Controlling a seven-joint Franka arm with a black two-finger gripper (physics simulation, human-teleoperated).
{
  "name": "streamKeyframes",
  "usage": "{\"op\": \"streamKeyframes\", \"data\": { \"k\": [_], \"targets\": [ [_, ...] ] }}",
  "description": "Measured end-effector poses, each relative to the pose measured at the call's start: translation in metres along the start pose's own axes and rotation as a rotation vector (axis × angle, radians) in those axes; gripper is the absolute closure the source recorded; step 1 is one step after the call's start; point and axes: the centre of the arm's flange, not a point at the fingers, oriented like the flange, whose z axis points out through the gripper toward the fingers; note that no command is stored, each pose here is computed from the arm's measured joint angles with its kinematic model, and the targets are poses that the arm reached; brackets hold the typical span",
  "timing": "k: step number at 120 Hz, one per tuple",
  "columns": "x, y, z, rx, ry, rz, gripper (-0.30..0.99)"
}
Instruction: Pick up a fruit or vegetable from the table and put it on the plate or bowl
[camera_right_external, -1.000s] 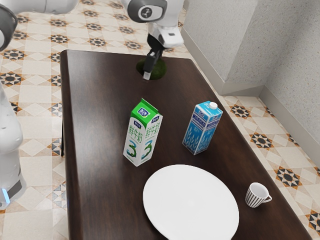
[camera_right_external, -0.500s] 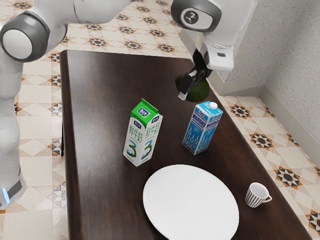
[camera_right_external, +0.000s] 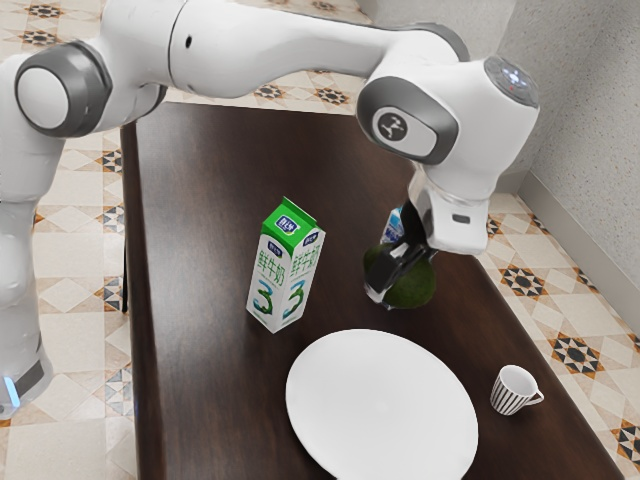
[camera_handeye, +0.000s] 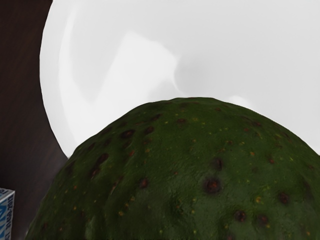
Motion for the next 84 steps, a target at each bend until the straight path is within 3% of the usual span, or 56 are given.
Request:
{"op": "streamKeyframes", "data": {
  "k": [12, 40, 55, 84],
  "targets": [
    [0.023, 0.008, 0.034, -0.052, -0.007, 0.014, 0.45],
    [0.045, 0.035, 0.077, -0.1, -0.015, 0.003, 0.45],
    [0.049, 0.038, 0.078, -0.112, 0.007, -0.019, 0.22],
    [0.051, 0.037, 0.076, -0.121, 0.025, -0.056, 0.11]
  ]
}}
